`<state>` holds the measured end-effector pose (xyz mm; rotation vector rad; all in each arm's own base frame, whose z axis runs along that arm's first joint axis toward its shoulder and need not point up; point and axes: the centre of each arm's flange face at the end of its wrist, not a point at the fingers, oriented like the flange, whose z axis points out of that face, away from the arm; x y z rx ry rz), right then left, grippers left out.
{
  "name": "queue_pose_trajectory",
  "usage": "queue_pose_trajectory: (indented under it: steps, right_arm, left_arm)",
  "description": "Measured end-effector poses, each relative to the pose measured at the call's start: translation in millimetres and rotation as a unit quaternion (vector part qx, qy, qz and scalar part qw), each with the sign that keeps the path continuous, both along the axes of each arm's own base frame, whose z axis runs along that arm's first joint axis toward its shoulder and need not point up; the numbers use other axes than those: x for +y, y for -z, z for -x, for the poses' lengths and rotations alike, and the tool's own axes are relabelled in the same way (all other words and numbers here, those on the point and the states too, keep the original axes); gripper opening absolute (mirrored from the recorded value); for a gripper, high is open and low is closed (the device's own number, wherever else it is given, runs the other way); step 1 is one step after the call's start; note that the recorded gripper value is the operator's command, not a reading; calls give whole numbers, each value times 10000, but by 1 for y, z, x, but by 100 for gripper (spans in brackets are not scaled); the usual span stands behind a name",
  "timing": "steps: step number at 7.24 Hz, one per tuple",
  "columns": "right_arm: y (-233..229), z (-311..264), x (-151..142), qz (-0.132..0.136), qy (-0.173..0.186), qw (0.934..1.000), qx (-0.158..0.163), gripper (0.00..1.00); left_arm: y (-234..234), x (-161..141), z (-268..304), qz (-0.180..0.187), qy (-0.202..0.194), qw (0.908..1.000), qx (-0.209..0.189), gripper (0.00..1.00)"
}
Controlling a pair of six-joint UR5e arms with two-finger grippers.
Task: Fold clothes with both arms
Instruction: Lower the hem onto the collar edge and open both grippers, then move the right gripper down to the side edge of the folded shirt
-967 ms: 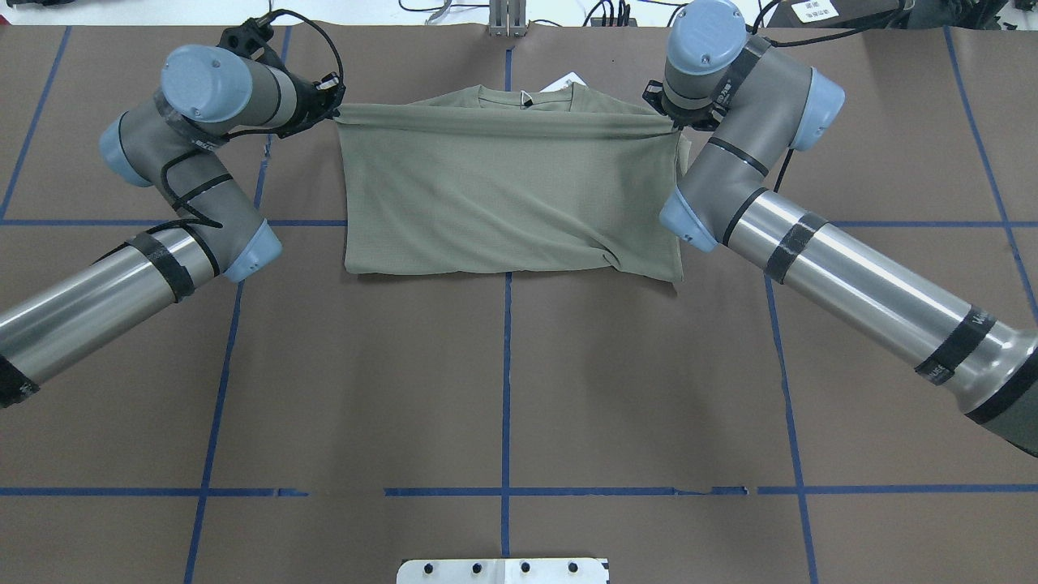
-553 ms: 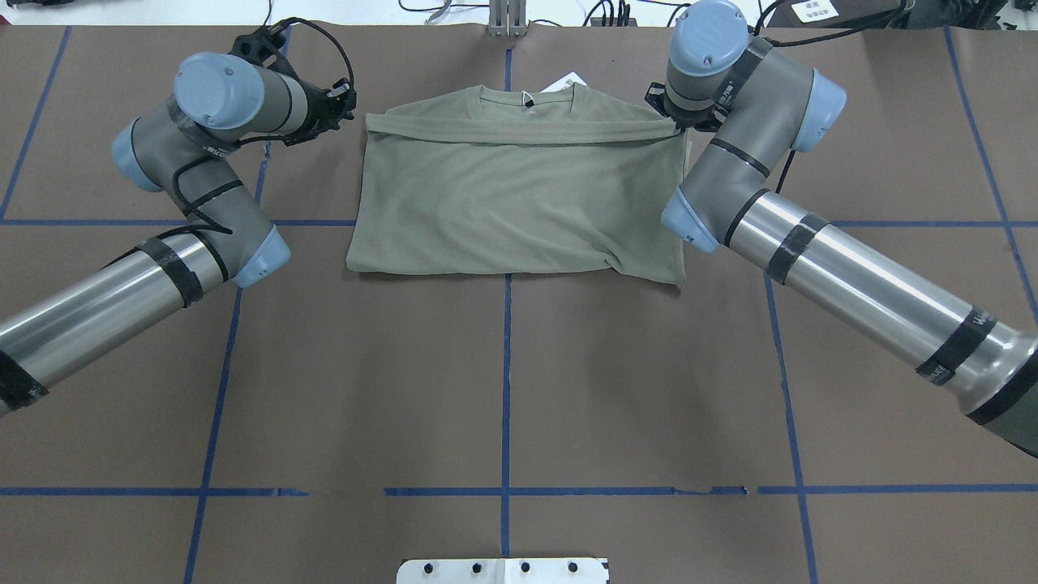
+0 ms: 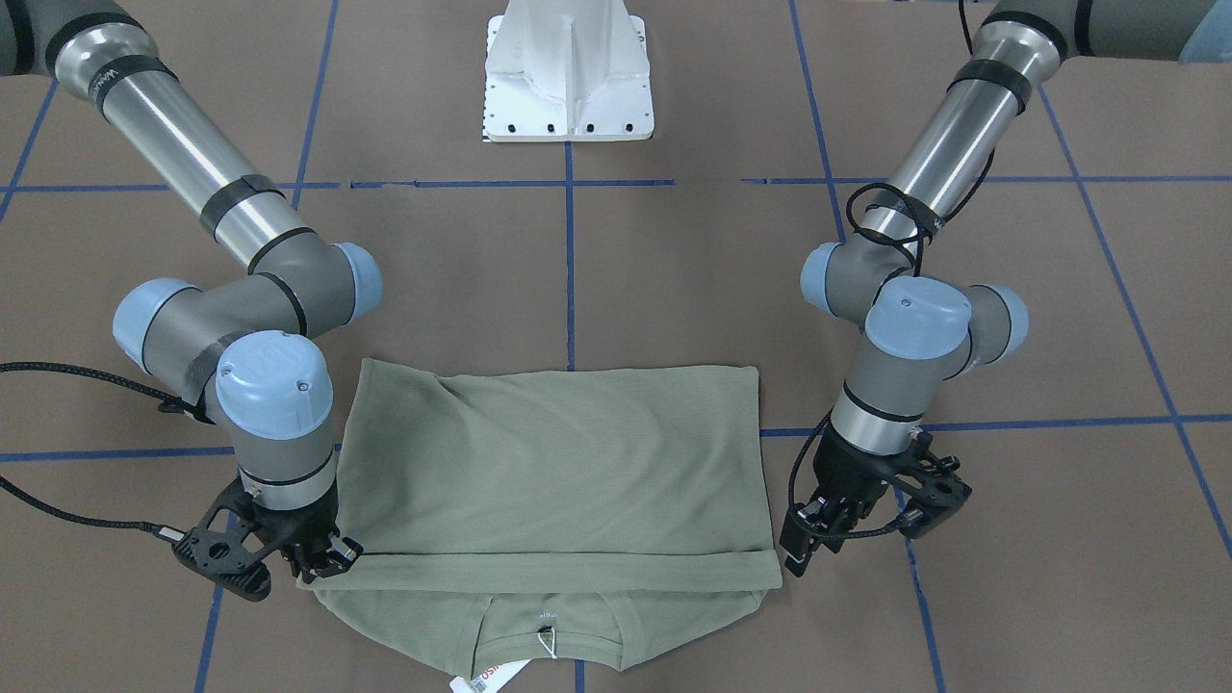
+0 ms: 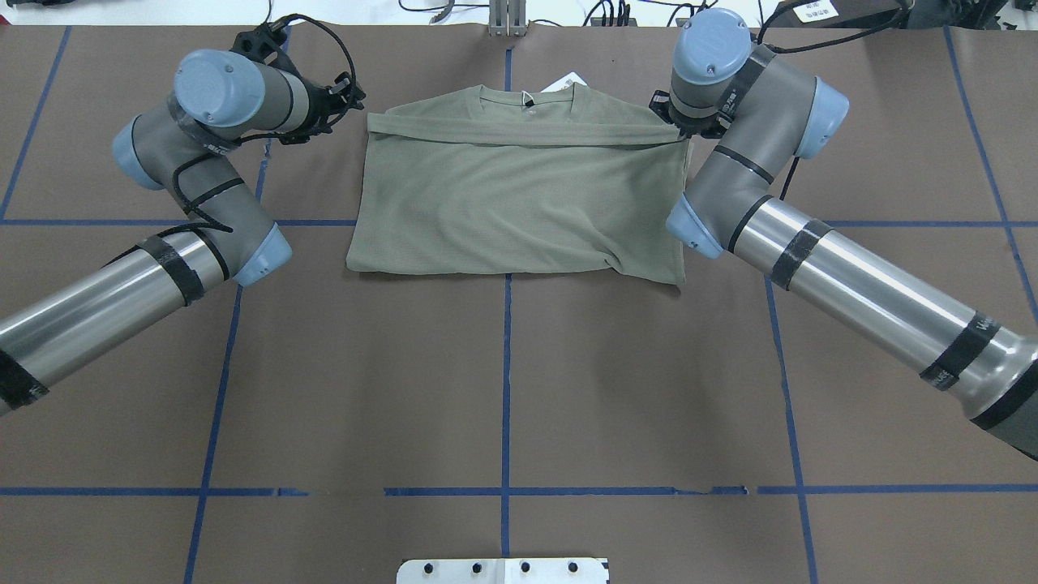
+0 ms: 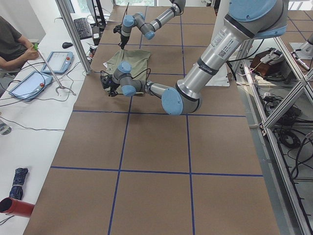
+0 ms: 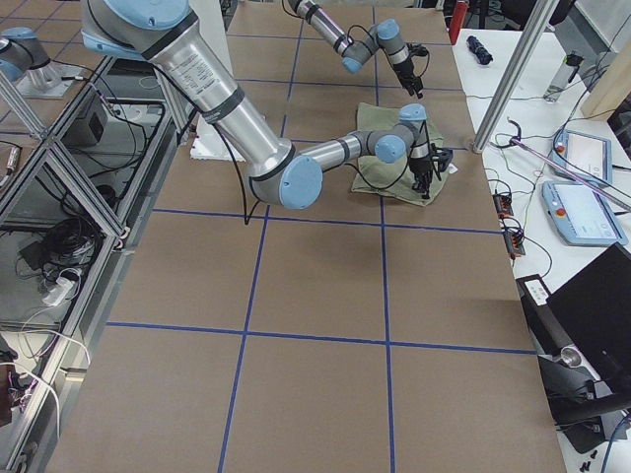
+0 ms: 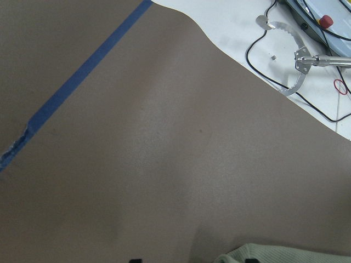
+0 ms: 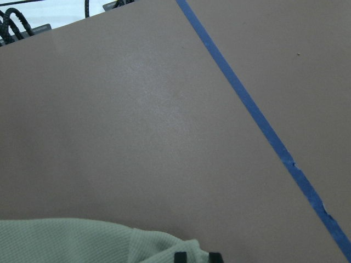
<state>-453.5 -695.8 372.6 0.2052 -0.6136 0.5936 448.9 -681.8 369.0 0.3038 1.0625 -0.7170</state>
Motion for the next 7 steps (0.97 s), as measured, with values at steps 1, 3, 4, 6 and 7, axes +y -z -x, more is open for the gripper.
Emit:
queue_pose_trajectory:
  steps: [1, 3, 4, 6, 7]
  right_arm:
    - [2, -4, -2, -158, 96, 9998, -6, 100]
    - [10, -27, 6, -435, 286, 9985, -186, 100]
    - [10, -33, 35, -450, 316, 9975, -448, 100]
    - [5, -31, 119, -217, 121, 9944, -1032, 100]
    - [0, -32, 163, -117, 39, 9927, -1200, 100]
  left_arm:
    - [2, 0, 1, -13, 6, 10000, 18, 70]
    - [11, 3, 5, -85, 7, 9999, 85, 70]
    - [14, 4, 6, -118, 1, 9999, 117, 70]
    - [19, 6, 8, -154, -12, 9998, 159, 69]
    - [21, 6, 9, -166, -17, 9997, 171, 69]
